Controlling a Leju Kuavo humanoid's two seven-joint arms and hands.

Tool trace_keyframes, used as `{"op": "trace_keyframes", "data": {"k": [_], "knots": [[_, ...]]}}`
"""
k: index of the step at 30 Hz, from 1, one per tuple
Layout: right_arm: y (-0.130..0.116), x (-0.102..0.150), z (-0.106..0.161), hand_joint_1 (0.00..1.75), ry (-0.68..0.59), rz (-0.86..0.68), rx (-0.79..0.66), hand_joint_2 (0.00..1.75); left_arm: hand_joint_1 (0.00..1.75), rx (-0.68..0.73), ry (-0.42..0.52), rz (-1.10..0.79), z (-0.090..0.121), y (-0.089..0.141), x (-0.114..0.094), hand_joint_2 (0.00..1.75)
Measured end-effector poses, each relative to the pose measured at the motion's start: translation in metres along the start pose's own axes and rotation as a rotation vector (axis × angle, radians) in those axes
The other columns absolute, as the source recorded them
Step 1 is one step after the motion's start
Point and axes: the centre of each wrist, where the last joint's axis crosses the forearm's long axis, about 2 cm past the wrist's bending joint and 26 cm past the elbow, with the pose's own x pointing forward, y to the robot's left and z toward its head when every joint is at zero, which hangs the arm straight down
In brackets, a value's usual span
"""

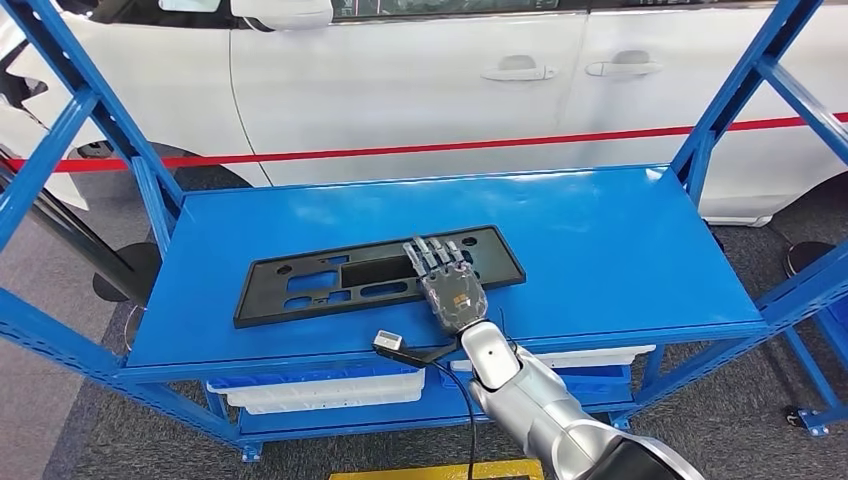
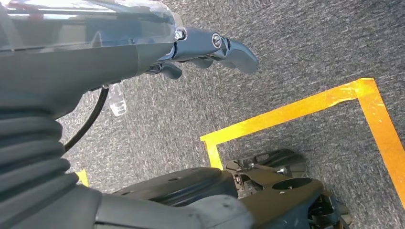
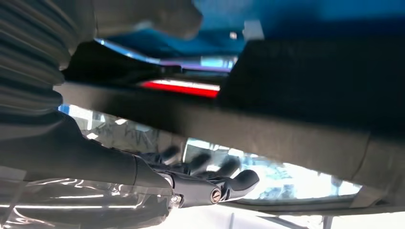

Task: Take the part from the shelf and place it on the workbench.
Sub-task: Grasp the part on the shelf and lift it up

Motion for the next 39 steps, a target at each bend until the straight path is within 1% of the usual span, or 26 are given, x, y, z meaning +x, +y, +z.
{"op": "trace_keyframes", "data": {"k": [5, 21, 30, 33, 35, 37, 39], "knots": [[0.004, 0.0, 0.005, 1.75, -0.008, -0.001, 0.02, 1.75, 0.0, 0.007, 0.003, -0.002, 0.0, 0.0, 0.0, 0.0], [0.003, -0.002, 0.002, 1.75, -0.009, -0.001, 0.014, 1.75, 0.0, 0.01, 0.011, -0.001, 0.0, 0.0, 0.0, 0.0], [0.0, -0.005, 0.001, 1.75, 0.013, -0.065, -0.003, 1.75, 0.0, 0.012, 0.012, -0.004, 0.0, 0.0, 0.0, 0.0], [-0.005, -0.009, -0.002, 1.75, 0.025, -0.168, -0.026, 1.75, 0.0, 0.013, 0.014, 0.0, 0.0, 0.0, -0.001, 0.0], [-0.014, -0.015, -0.009, 1.75, 0.064, -0.311, -0.049, 1.75, 0.0, 0.016, 0.019, 0.01, 0.0, 0.0, -0.001, 0.0], [-0.03, -0.025, -0.021, 1.75, 0.122, -0.533, -0.082, 1.75, 0.0, 0.024, 0.025, 0.029, 0.0, 0.001, -0.002, 0.0], [-0.053, -0.039, -0.033, 1.75, 0.168, -0.82, -0.126, 1.75, 0.0, 0.035, 0.03, 0.053, 0.001, 0.001, -0.003, 0.0]]}}
